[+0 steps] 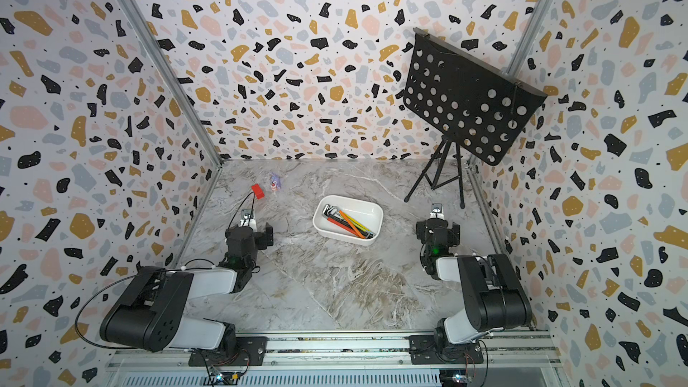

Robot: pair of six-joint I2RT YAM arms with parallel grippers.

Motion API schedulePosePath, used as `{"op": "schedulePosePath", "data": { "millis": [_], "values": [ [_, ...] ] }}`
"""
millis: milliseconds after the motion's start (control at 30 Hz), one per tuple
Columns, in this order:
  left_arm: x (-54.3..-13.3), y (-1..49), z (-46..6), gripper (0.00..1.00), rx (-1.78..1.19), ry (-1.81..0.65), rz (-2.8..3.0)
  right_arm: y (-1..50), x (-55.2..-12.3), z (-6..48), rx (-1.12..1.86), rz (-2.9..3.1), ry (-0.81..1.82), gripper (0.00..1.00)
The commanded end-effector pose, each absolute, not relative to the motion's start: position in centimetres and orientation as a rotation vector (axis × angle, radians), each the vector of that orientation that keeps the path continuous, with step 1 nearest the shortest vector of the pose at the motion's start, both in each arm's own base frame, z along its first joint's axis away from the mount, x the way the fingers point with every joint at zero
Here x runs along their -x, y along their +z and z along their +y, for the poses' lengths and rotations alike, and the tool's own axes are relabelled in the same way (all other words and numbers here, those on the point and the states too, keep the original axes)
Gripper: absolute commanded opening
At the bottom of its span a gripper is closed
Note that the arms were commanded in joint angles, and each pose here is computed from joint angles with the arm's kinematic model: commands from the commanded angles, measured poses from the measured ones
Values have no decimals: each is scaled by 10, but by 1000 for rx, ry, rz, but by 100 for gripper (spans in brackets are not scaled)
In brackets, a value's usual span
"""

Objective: Put the hex key on the desktop into the storage box
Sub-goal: Reset both arms

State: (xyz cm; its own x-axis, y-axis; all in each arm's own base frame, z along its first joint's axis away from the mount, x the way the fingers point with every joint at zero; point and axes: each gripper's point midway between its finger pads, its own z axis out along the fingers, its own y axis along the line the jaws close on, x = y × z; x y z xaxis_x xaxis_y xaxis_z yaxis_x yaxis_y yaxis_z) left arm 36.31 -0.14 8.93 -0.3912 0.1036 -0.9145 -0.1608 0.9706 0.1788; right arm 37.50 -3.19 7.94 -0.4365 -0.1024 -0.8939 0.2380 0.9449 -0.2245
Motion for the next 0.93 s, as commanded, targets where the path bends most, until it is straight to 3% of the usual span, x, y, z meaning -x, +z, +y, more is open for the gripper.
{"op": "schedulePosePath", "data": {
  "millis": [0, 900],
  "values": [
    [-367, 101, -1, 100, 45, 275, 1907, 87, -376, -22, -73, 1950, -275, 100],
    [-371, 98, 0, 100, 40, 215, 1929, 88, -379, -25, -79, 1929, -287, 100]
  ]
}}
